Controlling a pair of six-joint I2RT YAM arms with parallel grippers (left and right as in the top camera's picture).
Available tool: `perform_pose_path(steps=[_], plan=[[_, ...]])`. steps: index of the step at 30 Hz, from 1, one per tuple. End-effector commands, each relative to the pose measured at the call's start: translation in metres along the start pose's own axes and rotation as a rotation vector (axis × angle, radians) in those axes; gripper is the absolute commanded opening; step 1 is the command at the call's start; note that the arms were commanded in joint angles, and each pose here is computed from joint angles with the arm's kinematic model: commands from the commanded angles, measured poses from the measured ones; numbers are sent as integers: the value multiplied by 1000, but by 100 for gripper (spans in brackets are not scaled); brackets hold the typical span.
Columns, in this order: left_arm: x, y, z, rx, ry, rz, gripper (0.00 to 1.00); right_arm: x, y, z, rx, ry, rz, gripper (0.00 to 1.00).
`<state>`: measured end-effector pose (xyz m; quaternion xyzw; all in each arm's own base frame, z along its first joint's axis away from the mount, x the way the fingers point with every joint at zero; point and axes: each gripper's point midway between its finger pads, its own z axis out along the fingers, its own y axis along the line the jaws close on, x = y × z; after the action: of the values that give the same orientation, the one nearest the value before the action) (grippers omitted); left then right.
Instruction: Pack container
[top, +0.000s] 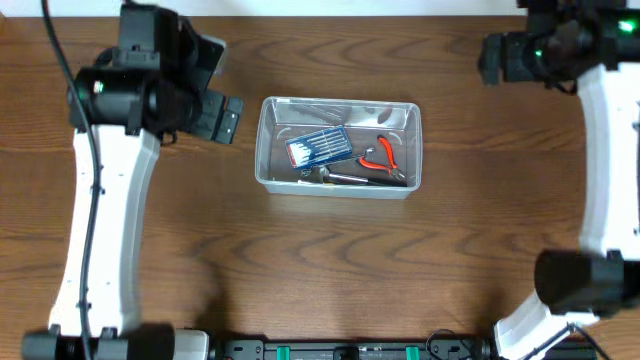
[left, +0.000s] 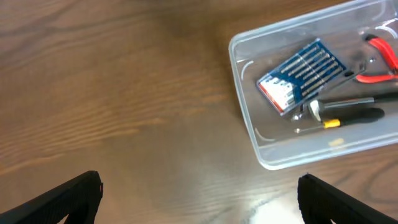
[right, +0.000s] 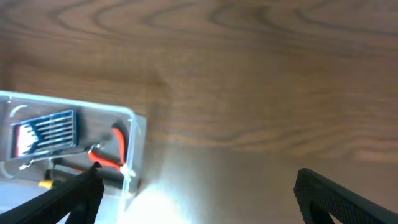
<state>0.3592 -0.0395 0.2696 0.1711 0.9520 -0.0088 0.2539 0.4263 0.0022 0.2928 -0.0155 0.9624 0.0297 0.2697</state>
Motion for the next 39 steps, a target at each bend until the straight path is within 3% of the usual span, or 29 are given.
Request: perform_pose_path(steps=[1,7,12,17,28,39], plan=[[19,-5,-19,-14,-48,-36,99,21,5,-14,41,24,25,99],[66,-19,-43,-58,-217,-69,99,80,30,-25,59,24,15,99],[94,-25,-73,-140,-445,-59,99,139,45,-39,119,-124,-2,99],[128,-34,-76,-171,-560,-28,98,195,51,-41,79,-245,-42,99],[166,-42,-51,-159,-498,-30,99,262,31,-26,87,-208,-53,99],[176,-44,-45,-150,-455,-32,98,274,27,-24,101,-161,-64,99]])
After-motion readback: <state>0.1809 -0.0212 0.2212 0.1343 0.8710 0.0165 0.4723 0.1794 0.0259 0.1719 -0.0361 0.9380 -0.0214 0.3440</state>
